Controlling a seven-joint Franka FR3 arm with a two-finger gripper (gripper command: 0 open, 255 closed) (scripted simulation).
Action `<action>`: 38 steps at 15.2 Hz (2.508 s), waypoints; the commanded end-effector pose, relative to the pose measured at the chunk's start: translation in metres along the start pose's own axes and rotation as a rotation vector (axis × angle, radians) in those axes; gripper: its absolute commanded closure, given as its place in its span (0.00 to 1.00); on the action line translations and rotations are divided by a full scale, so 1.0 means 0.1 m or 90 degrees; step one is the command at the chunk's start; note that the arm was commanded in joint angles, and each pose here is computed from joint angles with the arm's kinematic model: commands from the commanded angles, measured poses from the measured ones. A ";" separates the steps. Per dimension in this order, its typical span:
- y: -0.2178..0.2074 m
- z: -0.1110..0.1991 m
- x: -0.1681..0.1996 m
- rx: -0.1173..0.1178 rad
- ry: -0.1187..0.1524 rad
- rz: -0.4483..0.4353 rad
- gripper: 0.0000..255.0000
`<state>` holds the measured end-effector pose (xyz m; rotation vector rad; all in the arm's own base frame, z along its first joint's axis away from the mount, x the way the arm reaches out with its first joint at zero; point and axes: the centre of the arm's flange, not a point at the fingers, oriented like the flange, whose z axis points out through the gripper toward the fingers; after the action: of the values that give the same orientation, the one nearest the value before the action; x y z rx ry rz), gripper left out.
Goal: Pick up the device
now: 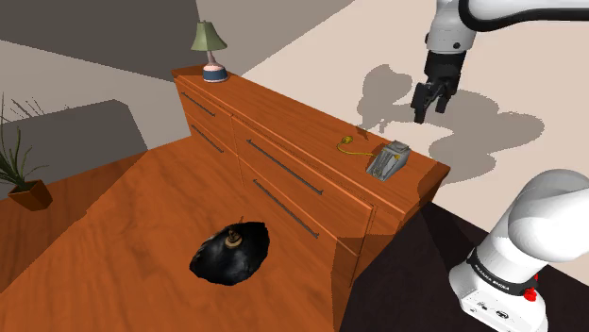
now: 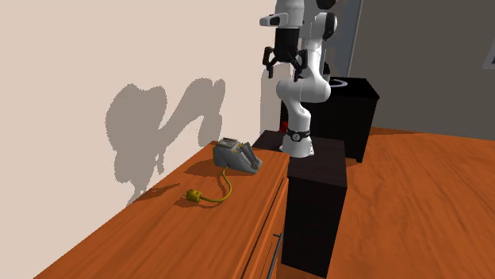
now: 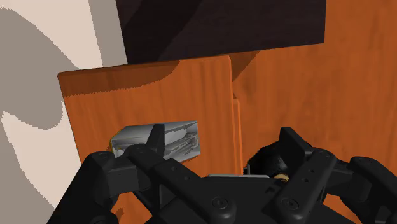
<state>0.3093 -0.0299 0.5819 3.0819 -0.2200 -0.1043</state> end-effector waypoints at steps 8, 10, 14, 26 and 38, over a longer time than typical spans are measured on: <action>0.33 0.64 0.56 -0.001 0.008 -0.052 0.00; 0.41 0.82 0.73 -0.001 0.010 -0.067 0.00; 0.57 1.18 1.07 -0.002 0.014 -0.096 0.00; 0.95 2.25 2.14 -0.004 0.027 -0.185 0.00; 0.98 2.83 2.36 -0.004 0.029 -0.200 0.00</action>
<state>0.5087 -0.1731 0.2913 3.0809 0.2670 -0.0459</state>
